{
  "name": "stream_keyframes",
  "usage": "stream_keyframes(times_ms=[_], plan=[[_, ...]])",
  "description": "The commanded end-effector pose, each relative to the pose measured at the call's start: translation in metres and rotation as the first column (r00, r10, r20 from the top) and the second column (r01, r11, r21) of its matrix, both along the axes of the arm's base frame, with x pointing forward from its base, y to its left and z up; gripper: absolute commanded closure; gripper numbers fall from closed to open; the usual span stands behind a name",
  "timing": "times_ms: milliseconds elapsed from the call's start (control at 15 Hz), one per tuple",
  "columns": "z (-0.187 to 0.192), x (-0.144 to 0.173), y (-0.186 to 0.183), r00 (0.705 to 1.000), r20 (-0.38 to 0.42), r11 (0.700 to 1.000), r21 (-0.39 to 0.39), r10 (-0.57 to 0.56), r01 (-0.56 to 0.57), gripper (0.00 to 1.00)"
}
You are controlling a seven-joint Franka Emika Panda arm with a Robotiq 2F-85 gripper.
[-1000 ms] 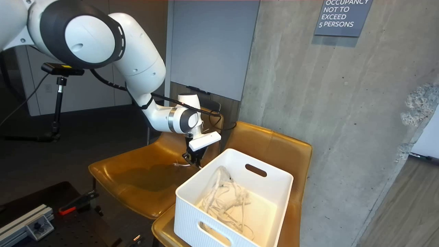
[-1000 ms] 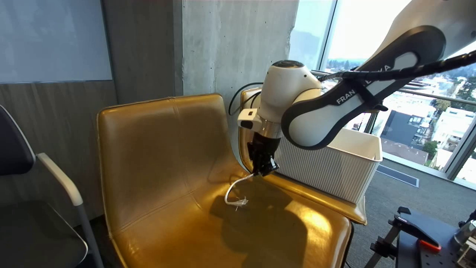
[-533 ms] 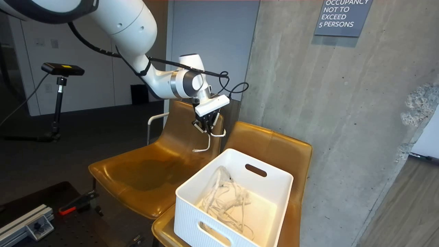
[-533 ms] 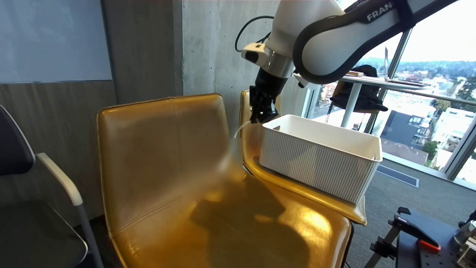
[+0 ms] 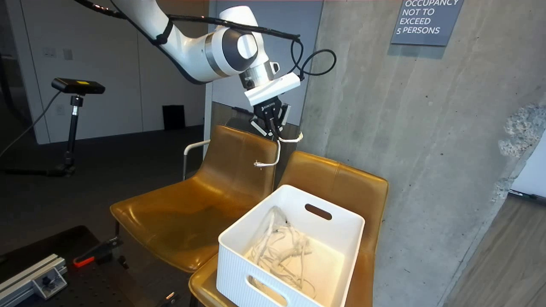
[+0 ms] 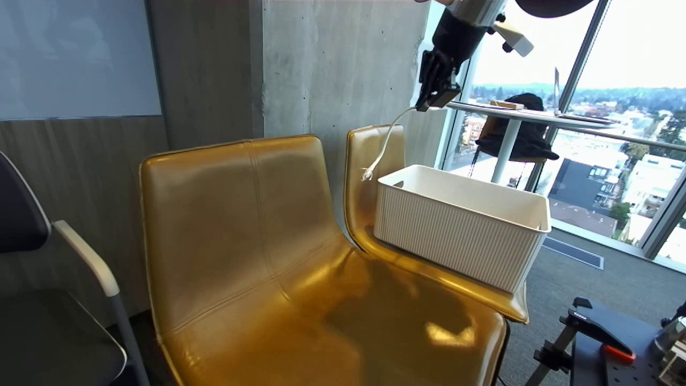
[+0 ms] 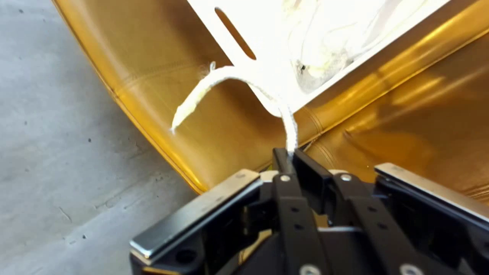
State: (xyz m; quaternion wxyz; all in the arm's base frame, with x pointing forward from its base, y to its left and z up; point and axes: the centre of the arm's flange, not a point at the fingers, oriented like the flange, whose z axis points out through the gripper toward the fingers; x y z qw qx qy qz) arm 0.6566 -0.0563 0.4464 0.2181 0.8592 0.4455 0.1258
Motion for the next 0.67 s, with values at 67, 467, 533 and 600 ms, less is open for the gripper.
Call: stream_keyframes(times_ms=[67,467,533,600], plan=[[0.035,-0.086,-0.067,0.982,0.022,0.982,0.019,-0.188,0.188,0.98],[0.042,-0.11,-0.109,0.947,0.056,0.947,0.074,-0.316,0.311,0.98],[0.04,-0.109,-0.108,0.944,0.055,0.944,0.078,-0.325,0.32,0.98],[0.035,-0.109,-0.107,0.942,0.053,0.942,0.08,-0.331,0.327,0.98]])
